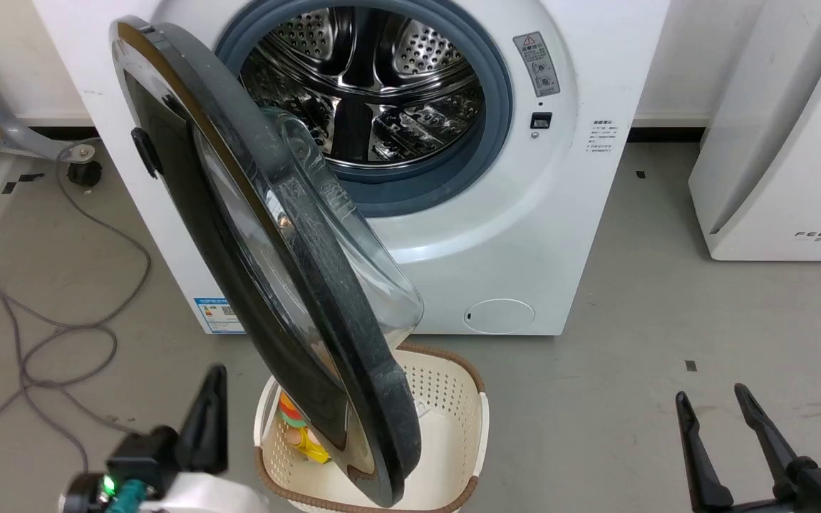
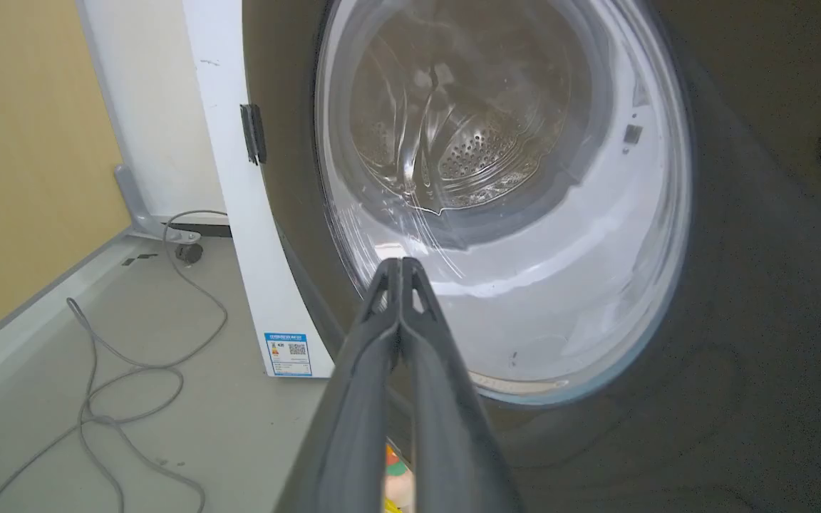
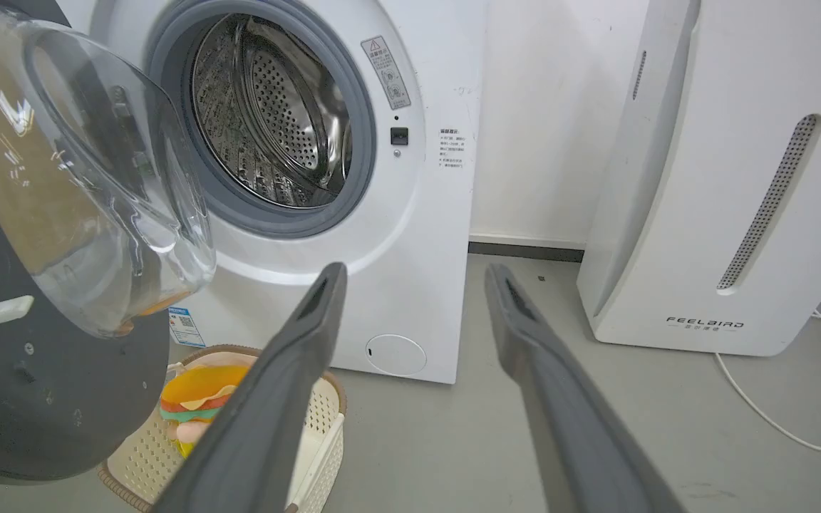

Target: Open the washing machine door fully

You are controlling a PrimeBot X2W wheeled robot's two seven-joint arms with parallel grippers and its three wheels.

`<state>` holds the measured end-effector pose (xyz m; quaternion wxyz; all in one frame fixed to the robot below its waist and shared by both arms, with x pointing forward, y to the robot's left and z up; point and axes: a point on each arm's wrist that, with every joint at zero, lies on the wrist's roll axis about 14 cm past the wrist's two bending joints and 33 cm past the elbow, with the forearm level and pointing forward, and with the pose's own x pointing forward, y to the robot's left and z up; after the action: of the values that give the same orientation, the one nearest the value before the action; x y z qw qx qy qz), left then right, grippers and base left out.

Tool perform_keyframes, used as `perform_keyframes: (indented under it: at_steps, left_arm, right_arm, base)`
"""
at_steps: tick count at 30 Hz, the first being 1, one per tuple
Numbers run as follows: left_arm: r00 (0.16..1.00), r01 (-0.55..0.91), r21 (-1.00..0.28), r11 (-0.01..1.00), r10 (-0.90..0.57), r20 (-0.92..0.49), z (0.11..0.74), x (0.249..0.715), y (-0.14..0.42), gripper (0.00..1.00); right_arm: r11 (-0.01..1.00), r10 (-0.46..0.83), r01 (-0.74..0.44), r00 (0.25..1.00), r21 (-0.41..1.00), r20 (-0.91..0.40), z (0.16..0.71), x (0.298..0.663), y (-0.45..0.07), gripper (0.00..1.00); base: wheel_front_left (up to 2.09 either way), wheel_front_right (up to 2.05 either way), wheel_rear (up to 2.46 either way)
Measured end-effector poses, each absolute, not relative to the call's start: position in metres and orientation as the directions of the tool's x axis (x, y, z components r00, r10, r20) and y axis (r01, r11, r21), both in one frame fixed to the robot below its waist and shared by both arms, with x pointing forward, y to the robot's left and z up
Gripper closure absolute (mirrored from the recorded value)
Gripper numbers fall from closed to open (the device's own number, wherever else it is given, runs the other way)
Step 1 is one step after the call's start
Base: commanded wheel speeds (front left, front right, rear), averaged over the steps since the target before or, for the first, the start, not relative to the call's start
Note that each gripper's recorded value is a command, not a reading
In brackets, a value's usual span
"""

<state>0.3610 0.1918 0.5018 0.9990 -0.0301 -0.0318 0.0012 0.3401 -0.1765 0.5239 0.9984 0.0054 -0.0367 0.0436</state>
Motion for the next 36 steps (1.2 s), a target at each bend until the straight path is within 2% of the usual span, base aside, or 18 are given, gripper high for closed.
perform_keyframes:
  at_steps: [5,10,17,21,27,31,36]
  left_arm:
    - [0.976,-0.018,-0.027,0.999,0.023,0.216,0.552,0.369,0.203,1.0]
    - [0.904,-0.033,0.032,0.999,0.016,0.428,0.628,0.369,0.204,1.0]
    - [0.718,0.001,0.066,0.998,-0.047,0.694,0.73,0.342,0.181,1.0]
    - [0.605,0.095,0.109,0.989,-0.144,0.783,0.769,0.322,0.15,1.0]
    - [0.551,0.342,0.154,0.927,-0.331,0.766,0.777,0.306,0.082,1.0]
    - [0.566,0.506,0.164,0.847,-0.47,0.677,0.758,0.302,0.039,1.0]
    - [0.603,0.645,0.117,0.755,-0.597,0.529,0.719,0.295,0.001,1.0]
  right_arm:
    - [0.996,0.082,-0.083,0.994,0.014,0.067,0.522,0.341,-0.178,0.0]
    - [0.997,0.075,-0.076,0.995,0.015,0.062,0.52,0.34,-0.18,0.0]
    - [0.998,0.059,-0.06,0.996,0.021,0.063,0.52,0.338,-0.185,0.0]
    - [0.998,0.051,-0.052,0.997,0.02,0.061,0.519,0.337,-0.188,0.0]
    - [0.999,0.044,-0.045,0.998,0.02,0.05,0.516,0.336,-0.19,0.0]
    - [0.999,0.038,-0.039,0.999,0.021,0.035,0.512,0.337,-0.192,0.0]
    - [0.999,0.035,-0.036,0.999,0.022,0.027,0.509,0.337,-0.193,0.0]
  base:
    - [0.0,0.0,0.0]
    - [0.0,0.0,0.0]
    - [0.0,0.0,0.0]
    - [0.0,0.0,0.0]
    - [0.0,0.0,0.0]
    - [0.0,0.0,0.0]
    - [0.0,0.0,0.0]
